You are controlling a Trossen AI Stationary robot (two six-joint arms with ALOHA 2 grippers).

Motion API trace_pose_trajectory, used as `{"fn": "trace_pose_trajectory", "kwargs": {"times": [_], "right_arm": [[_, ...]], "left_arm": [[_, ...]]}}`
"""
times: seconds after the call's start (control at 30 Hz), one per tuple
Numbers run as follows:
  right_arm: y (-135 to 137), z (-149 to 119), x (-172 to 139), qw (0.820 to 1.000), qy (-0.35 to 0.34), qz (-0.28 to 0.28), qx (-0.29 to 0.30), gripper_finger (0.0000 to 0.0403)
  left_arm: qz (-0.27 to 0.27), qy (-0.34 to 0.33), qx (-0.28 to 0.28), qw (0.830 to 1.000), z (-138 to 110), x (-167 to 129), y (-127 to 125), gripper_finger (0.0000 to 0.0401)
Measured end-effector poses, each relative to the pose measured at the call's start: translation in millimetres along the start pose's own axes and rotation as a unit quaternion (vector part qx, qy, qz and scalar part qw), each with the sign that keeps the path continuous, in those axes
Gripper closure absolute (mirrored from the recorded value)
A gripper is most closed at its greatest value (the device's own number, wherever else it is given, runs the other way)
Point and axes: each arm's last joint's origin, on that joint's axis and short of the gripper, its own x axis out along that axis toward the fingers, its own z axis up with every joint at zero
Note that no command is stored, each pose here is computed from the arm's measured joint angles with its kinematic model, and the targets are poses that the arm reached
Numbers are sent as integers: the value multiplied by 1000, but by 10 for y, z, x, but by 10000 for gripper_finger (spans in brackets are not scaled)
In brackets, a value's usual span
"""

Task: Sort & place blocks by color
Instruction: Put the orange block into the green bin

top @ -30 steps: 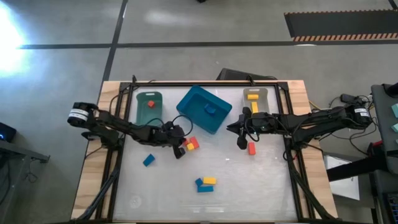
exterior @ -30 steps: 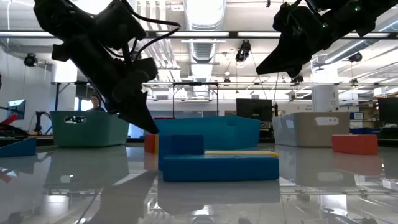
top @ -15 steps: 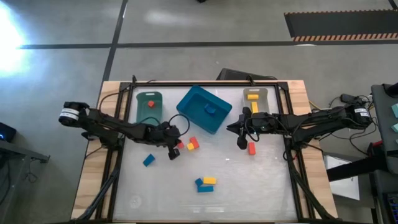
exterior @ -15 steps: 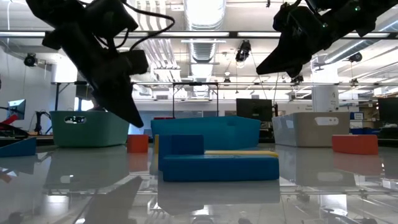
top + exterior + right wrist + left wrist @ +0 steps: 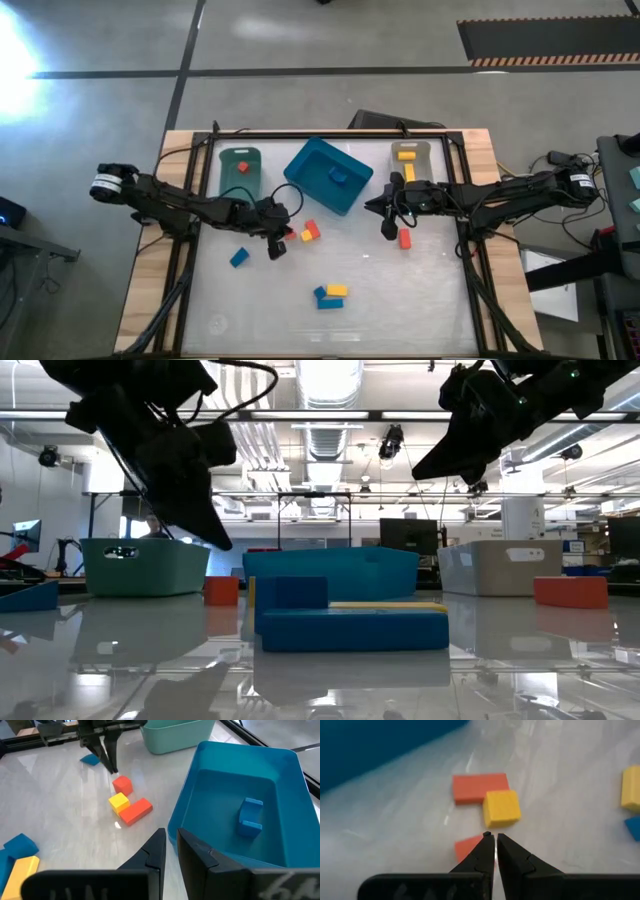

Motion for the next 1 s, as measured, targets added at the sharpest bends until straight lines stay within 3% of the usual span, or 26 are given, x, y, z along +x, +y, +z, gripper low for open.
{"fn": "trace_pose_trajectory", "kwargs": {"times": [0.13, 0.4, 0.53, 1.0], "right_arm": [[0, 0, 0, 1000, 0, 0, 0, 367], [0, 0, 0, 1000, 0, 0, 0, 367], [0, 0, 0, 1000, 0, 0, 0, 367], [0, 0, 0, 1000, 0, 0, 0, 367]], "left_arm": [[-17, 13, 5, 1000, -24, 30, -34, 351], [-13, 18, 8, 1000, -50, 49, -40, 211], [-7, 19, 9, 1000, -59, 68, -36, 164], [40, 32, 16, 999, -125, 241, -15, 147]]}}
